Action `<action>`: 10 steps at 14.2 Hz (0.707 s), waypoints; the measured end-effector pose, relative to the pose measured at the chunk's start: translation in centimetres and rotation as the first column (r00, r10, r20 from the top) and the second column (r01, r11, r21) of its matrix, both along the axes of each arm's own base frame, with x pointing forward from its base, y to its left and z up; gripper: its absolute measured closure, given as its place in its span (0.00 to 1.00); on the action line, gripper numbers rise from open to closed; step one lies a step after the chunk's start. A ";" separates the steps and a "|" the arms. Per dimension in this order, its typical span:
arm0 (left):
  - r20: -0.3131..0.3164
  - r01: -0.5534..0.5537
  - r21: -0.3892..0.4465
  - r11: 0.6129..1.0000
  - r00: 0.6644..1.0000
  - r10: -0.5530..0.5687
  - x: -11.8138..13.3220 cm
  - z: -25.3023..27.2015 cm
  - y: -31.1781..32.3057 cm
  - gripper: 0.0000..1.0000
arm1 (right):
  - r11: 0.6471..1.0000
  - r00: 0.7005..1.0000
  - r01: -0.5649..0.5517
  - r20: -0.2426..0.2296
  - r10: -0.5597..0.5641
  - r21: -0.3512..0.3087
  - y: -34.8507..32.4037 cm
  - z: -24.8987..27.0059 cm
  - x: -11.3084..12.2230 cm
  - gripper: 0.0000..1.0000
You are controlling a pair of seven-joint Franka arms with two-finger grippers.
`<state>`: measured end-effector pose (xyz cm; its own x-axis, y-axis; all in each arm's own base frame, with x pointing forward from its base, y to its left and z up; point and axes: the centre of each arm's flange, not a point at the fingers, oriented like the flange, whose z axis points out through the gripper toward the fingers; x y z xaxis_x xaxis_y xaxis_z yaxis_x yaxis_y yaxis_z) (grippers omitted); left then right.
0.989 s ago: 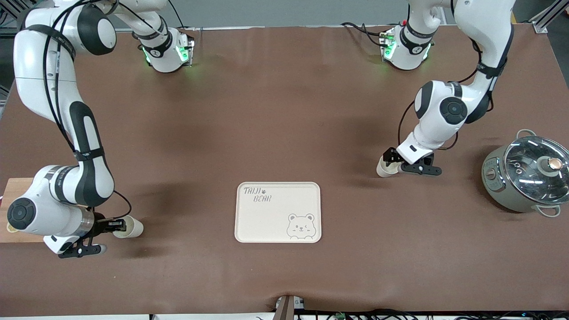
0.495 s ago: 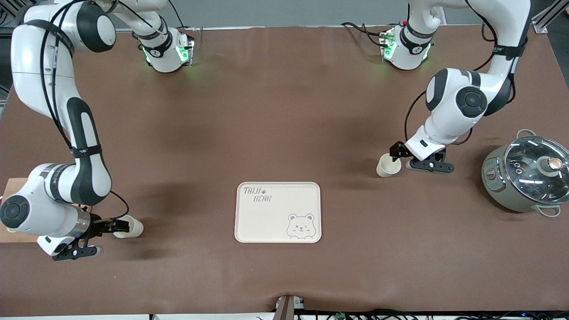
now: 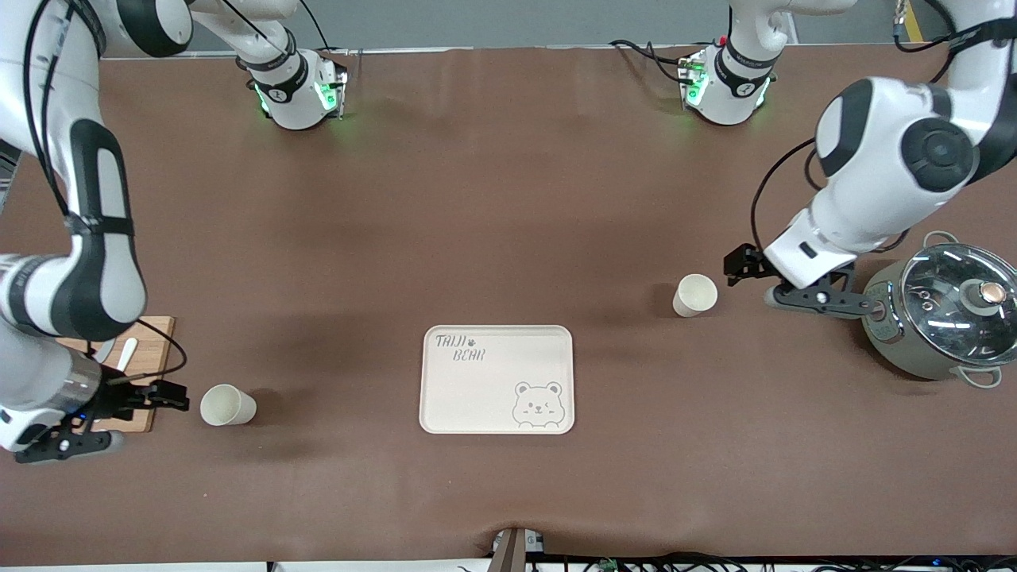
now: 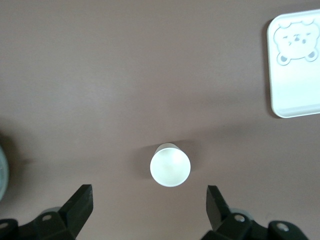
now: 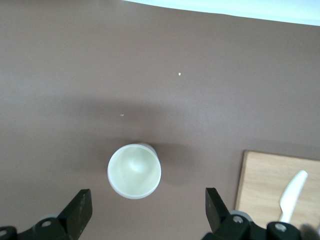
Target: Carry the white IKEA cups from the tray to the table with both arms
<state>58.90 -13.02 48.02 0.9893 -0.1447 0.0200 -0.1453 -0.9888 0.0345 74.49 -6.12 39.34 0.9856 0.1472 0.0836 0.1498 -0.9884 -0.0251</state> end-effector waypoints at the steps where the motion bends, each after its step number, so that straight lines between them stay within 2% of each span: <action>1: -0.001 0.000 0.018 1.000 1.000 0.000 0.2 1.5 0.5 0.00 | 1.000 1.000 0.007 -0.016 -0.007 0.002 0.0 1.9 -0.7 0.00; 4: -0.005 -0.006 0.074 0.997 1.000 0.006 0.5 5.0 2.2 0.00 | 0.998 0.997 0.057 -0.050 -0.057 0.008 0.4 7.6 -3.0 0.00; 7: 0.010 -0.017 0.084 0.996 1.000 0.016 0.6 8.4 2.9 0.00 | 0.994 0.990 0.106 -0.089 -0.105 0.010 0.8 13.8 -6.2 0.00; 10: 0.011 -0.018 0.084 0.996 1.000 0.017 0.7 8.8 2.9 0.00 | 0.993 0.988 0.121 -0.095 -0.119 0.009 1.1 19.8 -9.8 0.00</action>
<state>59.58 -10.12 56.84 0.9914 -0.1293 0.0182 -0.1282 -0.9905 -0.0504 64.73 -5.03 59.18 0.9996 0.0268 -0.0090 0.0264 -0.9985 -0.0484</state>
